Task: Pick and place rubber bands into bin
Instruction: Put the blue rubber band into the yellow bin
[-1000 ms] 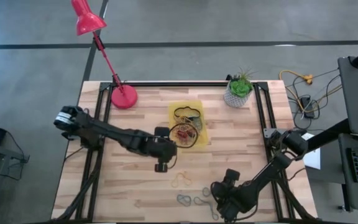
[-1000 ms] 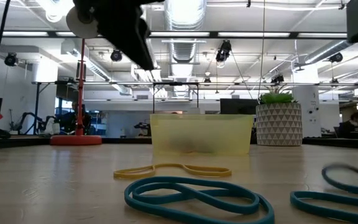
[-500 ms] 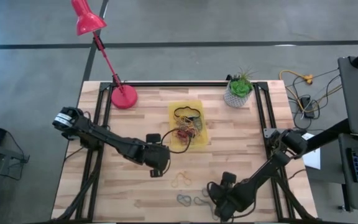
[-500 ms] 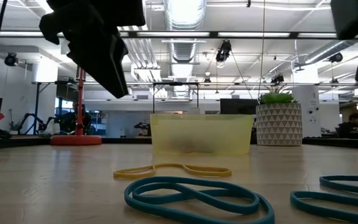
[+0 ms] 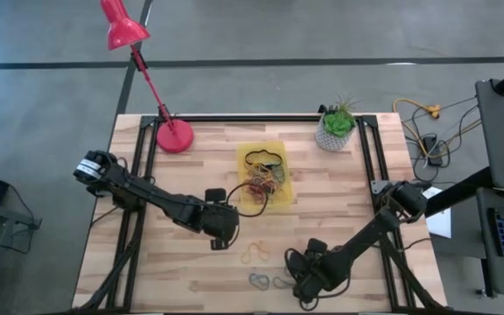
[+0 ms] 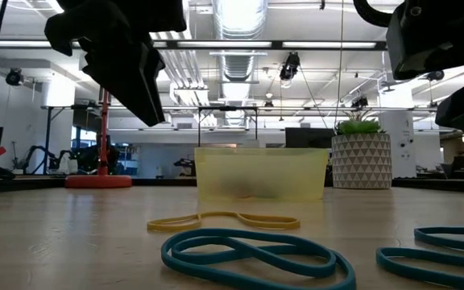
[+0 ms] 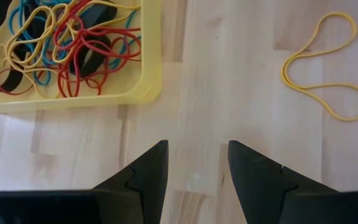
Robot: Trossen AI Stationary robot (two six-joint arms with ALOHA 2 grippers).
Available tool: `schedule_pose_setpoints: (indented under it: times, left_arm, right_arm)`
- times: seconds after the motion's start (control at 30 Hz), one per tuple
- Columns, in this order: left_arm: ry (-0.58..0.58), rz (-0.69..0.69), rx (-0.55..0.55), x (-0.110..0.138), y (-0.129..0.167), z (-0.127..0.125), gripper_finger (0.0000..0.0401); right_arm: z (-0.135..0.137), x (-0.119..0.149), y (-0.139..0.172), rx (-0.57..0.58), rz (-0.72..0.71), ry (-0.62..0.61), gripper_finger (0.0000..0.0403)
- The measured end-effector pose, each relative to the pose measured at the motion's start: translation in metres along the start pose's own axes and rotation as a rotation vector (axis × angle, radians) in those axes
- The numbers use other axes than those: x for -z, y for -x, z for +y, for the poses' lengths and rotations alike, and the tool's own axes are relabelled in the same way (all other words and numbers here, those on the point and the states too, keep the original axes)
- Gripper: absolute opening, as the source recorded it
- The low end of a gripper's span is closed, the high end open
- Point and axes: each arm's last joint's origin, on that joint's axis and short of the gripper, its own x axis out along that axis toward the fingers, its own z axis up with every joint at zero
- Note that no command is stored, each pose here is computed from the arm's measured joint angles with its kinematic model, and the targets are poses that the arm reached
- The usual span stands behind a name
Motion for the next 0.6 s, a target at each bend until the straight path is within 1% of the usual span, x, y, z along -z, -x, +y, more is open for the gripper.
schedule_pose_setpoints:
  times: [0.1, 0.3, 0.37, 0.5, 0.57, 0.6]
  left_arm:
    - [-0.004, 0.0, 0.002, 0.0, 0.0, -0.001, 0.0151]
    - [-0.007, 0.003, 0.002, 0.001, 0.001, -0.001, 0.0151]
    - [-0.01, 0.012, -0.002, 0.002, 0.001, -0.001, 0.0151]
    - [-0.026, 0.053, -0.017, 0.006, 0.003, 0.002, 0.0151]
    - [-0.035, 0.079, -0.028, 0.009, 0.006, 0.004, 0.0151]
    - [-0.033, 0.089, -0.033, 0.01, 0.008, 0.005, 0.0151]
  right_arm:
    - [0.0, 0.001, -0.005, 0.009, 0.011, -0.004, 0.0161]
    - [0.002, 0.001, -0.012, 0.006, 0.029, 0.005, 0.0048]
    - [0.0, -0.003, -0.014, -0.002, 0.04, -0.001, 0.0019]
    - [-0.011, -0.024, -0.014, -0.043, 0.097, -0.031, 0.0009]
    - [-0.019, -0.039, -0.006, -0.048, 0.047, -0.05, 0.0008]
    - [-0.025, -0.049, 0.001, -0.034, -0.011, -0.058, 0.0008]
